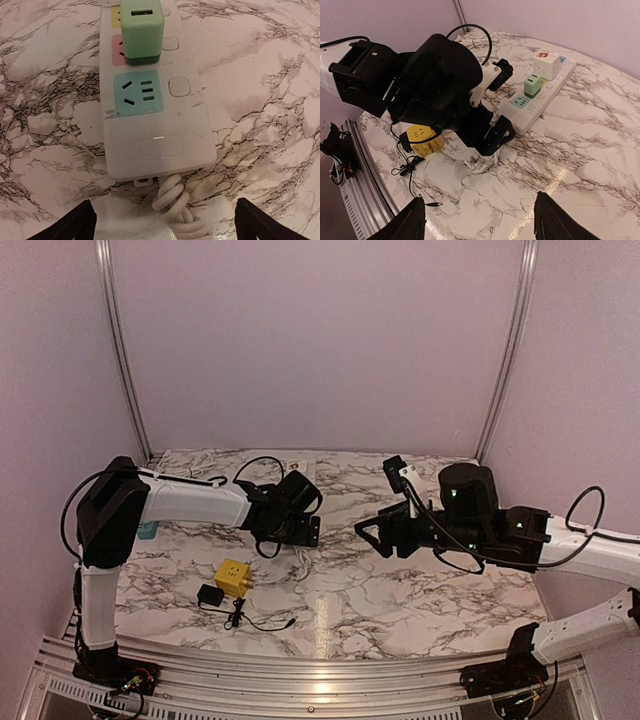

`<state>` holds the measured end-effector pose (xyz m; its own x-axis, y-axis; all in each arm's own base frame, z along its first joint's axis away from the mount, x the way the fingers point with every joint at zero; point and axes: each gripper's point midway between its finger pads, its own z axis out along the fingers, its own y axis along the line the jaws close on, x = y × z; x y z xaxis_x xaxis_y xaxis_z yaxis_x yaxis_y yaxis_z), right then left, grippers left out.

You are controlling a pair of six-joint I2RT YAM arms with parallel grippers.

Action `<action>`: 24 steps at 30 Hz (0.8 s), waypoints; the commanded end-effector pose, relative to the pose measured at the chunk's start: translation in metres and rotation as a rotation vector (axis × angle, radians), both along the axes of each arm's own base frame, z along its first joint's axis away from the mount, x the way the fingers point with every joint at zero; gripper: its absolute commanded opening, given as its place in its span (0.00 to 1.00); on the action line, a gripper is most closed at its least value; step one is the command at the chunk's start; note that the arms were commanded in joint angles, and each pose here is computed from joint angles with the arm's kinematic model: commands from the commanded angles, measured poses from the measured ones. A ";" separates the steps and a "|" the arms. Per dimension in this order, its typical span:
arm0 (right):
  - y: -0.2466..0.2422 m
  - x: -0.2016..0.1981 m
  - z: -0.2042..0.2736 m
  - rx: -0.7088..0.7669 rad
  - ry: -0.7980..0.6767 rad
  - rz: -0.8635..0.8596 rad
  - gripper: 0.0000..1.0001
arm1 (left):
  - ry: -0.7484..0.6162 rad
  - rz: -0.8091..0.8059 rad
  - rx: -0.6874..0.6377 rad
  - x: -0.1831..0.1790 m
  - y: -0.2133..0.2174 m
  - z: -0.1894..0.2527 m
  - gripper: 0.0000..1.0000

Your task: Insert the plug

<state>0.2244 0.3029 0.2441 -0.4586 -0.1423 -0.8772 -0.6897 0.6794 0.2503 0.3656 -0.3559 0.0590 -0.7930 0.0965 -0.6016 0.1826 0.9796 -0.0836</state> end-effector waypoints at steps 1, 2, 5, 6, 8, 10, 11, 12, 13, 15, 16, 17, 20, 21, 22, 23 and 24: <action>-0.007 -0.005 -0.006 -0.023 0.014 -0.013 0.71 | -0.041 -0.011 0.085 0.014 0.002 0.005 0.99; -0.008 -0.005 -0.006 -0.022 0.015 -0.013 0.70 | -0.042 -0.015 0.096 0.016 0.001 0.002 0.99; -0.010 -0.006 -0.004 -0.018 0.013 -0.018 0.70 | -0.052 -0.037 0.124 0.024 -0.004 0.000 0.99; -0.011 -0.006 -0.003 -0.018 0.012 -0.019 0.70 | -0.059 -0.044 0.127 0.029 -0.007 0.001 0.99; -0.011 -0.006 -0.003 -0.018 0.013 -0.021 0.70 | -0.051 -0.051 0.138 0.034 -0.009 -0.005 0.99; -0.011 -0.006 -0.001 -0.017 0.013 -0.022 0.70 | -0.037 -0.043 0.149 0.041 -0.007 -0.011 0.99; -0.011 -0.006 -0.001 -0.017 0.013 -0.020 0.70 | -0.030 -0.038 0.152 0.044 -0.005 -0.014 0.99; -0.011 -0.007 -0.001 -0.014 0.014 -0.021 0.71 | -0.023 -0.029 0.156 0.048 -0.002 -0.017 0.99; -0.011 -0.007 0.000 -0.013 0.014 -0.021 0.71 | -0.017 -0.025 0.158 0.050 0.000 -0.019 0.99; -0.011 -0.006 0.000 -0.013 0.014 -0.020 0.71 | -0.013 -0.020 0.160 0.052 0.002 -0.021 0.99; -0.011 -0.006 -0.001 -0.015 0.016 -0.019 0.71 | -0.014 -0.017 0.161 0.054 0.004 -0.021 0.99; -0.010 -0.006 -0.002 -0.016 0.017 -0.018 0.70 | -0.013 -0.014 0.160 0.055 0.005 -0.022 0.99; -0.008 -0.006 -0.003 -0.019 0.019 -0.014 0.70 | -0.014 -0.012 0.159 0.057 0.006 -0.023 0.99; -0.008 -0.005 -0.002 -0.017 0.018 -0.014 0.71 | -0.012 -0.015 0.159 0.057 0.005 -0.024 0.99; -0.007 -0.005 -0.002 -0.016 0.018 -0.012 0.70 | -0.010 -0.016 0.161 0.058 0.005 -0.025 0.99; -0.006 -0.005 -0.002 -0.016 0.019 -0.010 0.70 | -0.007 -0.017 0.163 0.058 0.005 -0.027 0.99; -0.005 -0.005 -0.002 -0.016 0.018 -0.009 0.71 | -0.005 -0.015 0.165 0.058 0.006 -0.029 0.99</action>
<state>0.2211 0.2941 0.2410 -0.4698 -0.1458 -0.8707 -0.6762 0.6935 0.2487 0.4243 -0.3546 0.0423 -0.7729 0.1739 -0.6103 0.1879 0.9813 0.0418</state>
